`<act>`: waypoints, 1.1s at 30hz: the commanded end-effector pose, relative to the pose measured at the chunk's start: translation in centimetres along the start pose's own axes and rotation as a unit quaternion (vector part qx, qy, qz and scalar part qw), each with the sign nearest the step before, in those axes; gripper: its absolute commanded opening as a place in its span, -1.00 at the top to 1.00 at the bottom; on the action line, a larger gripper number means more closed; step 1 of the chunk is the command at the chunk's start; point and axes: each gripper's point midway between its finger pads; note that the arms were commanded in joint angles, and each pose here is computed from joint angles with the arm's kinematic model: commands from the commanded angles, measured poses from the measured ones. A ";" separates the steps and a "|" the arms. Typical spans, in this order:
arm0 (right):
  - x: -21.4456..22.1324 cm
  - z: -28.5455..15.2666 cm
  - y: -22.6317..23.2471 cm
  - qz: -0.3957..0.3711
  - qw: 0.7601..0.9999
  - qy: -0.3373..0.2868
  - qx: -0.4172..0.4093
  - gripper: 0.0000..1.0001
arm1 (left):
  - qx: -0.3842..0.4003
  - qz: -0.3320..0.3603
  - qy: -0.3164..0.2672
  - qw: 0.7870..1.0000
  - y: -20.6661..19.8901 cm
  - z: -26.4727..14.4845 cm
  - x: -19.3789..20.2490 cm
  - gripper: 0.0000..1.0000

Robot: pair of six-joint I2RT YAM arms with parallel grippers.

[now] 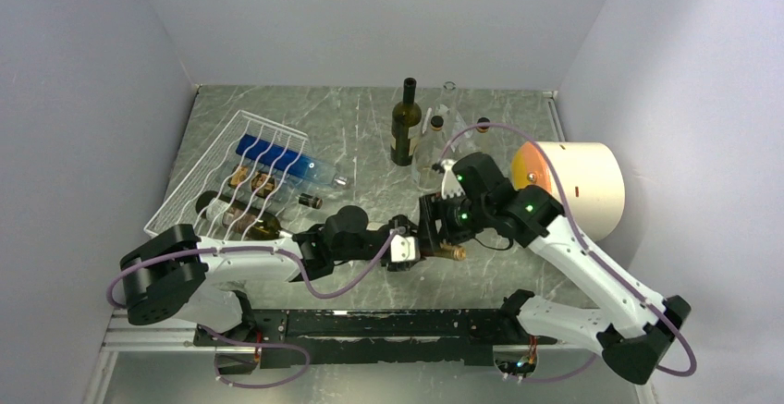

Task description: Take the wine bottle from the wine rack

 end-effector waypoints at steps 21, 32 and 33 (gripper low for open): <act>-9.5 -3.0 2.6 -0.013 0.932 -0.343 -0.118 -0.53 | -0.237 -0.137 -0.024 0.961 8.7 -3.2 -1.8 0.86; -12.2 -1.9 2.0 -0.002 0.923 -0.375 -0.086 0.91 | -0.236 -0.145 -0.042 0.960 9.2 -3.5 -3.2 0.03; -12.6 -2.5 1.7 -0.002 0.920 -0.385 -0.071 1.00 | -0.238 -0.143 -0.042 0.960 9.4 -3.6 -3.3 -0.20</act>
Point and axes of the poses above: each gripper's point midway between its finger pads, its own z axis out along the fingers, its own y axis along the line the jaws close on, x = y × z, and after that the axes turned 12 degrees about z, right-handed
